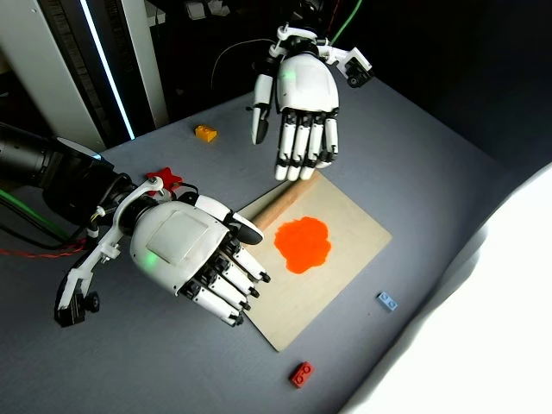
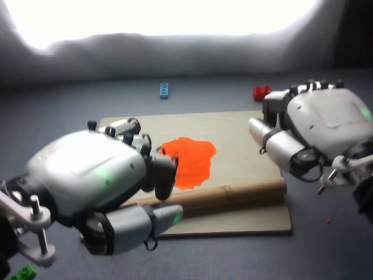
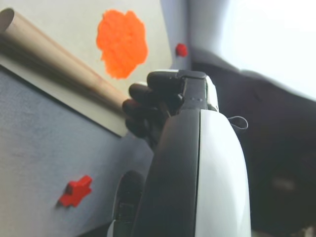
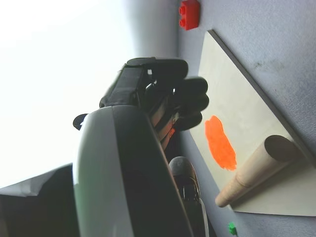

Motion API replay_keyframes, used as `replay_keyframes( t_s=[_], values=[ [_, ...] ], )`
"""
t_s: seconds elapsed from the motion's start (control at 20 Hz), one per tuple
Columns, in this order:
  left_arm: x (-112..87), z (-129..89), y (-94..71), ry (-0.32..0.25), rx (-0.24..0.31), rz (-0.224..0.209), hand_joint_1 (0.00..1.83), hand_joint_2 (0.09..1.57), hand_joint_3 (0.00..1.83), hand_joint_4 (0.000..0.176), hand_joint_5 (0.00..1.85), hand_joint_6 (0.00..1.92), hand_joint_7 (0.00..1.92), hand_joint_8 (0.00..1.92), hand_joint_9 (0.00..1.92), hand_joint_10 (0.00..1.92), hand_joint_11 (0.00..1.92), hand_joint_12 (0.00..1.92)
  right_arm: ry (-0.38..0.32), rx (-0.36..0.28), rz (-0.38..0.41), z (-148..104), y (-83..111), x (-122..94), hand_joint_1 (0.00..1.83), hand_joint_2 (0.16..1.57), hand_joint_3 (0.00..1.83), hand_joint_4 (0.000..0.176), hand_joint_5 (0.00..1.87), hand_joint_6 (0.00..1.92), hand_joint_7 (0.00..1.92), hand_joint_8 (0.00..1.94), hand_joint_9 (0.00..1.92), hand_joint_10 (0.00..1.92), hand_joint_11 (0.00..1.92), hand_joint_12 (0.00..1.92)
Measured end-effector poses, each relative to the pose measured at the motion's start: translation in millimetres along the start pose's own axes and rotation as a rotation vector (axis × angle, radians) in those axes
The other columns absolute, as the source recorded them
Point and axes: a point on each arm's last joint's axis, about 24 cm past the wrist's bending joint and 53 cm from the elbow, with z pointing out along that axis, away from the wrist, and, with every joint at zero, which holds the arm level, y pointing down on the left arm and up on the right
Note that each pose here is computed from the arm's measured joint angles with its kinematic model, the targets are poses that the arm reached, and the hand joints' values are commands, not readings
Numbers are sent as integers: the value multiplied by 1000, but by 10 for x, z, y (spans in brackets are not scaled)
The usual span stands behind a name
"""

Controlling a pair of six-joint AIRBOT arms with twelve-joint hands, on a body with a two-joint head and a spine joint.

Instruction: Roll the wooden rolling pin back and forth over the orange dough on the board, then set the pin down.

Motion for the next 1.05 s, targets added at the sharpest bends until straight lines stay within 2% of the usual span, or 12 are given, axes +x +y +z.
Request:
replay_keyframes(
  t_s=[0.15,0.2,0.3,0.45,0.6,0.65,0.7,0.8,0.85,0.95,1.0,1.05],
  values=[
    [-56,-19,-92,19,13,31,39,1525,8,0,617,1435,672,1613,601,1761,398,1920,5,-1,51,24,23,-118,157,1419,0,0,788,1507,837,1569,785,1748,726,1921],
    [-66,-21,-117,26,18,39,24,1529,6,0,640,1436,695,1605,632,1763,420,1921,6,-6,63,46,39,-175,163,1415,0,0,787,1543,842,1596,800,1776,749,1921],
    [-118,-19,-153,27,24,49,142,1519,0,0,672,1419,759,1582,666,1749,468,1921,9,-9,73,68,51,-239,159,1422,1,0,785,1556,845,1639,813,1834,773,1921],
    [-198,6,-277,26,53,67,147,1525,1,0,646,1499,706,1680,623,1812,461,1921,26,-1,80,83,17,-263,107,1436,4,0,786,1538,846,1616,806,1801,729,1921],
    [-229,26,-368,27,74,64,106,1542,6,0,653,1471,725,1667,600,1855,458,1921,26,-4,87,101,15,-325,97,1438,0,0,751,1622,855,1670,850,1868,825,1921],
    [-230,32,-390,27,80,64,28,1539,4,0,645,1454,708,1633,582,1848,418,1921,26,-2,95,103,2,-346,79,1446,2,0,731,1619,857,1686,849,1910,834,1921],
    [-216,34,-399,34,82,65,54,1541,2,0,623,1434,703,1603,576,1828,390,1921,29,0,102,105,-6,-352,70,1445,1,0,731,1592,867,1661,856,1895,830,1921],
    [-203,35,-407,41,83,67,228,1488,0,0,651,1449,743,1557,606,1790,387,1921,46,8,110,105,-41,-354,51,1444,1,0,731,1548,860,1647,856,1903,829,1921],
    [-202,34,-408,41,83,66,153,1491,0,0,645,1464,722,1549,598,1778,380,1921,55,12,110,105,-54,-345,49,1443,0,0,732,1557,854,1664,844,1917,829,1921],
    [-200,34,-408,42,83,66,220,1492,0,0,643,1359,688,1583,602,1820,435,1921,70,15,109,103,-66,-325,85,1439,0,0,718,1605,865,1654,873,1888,862,1921],
    [-200,34,-408,42,83,66,568,1433,12,110,513,1687,705,1630,584,1870,441,1921,72,15,109,106,-64,-323,111,1433,0,0,719,1647,865,1696,877,1914,884,1921],
    [-201,34,-407,42,83,64,310,1458,28,0,575,1575,701,1620,564,1857,434,1921,83,15,112,117,-49,-310,102,1432,0,0,706,1667,841,1728,849,1920,860,1921]
  ],
)
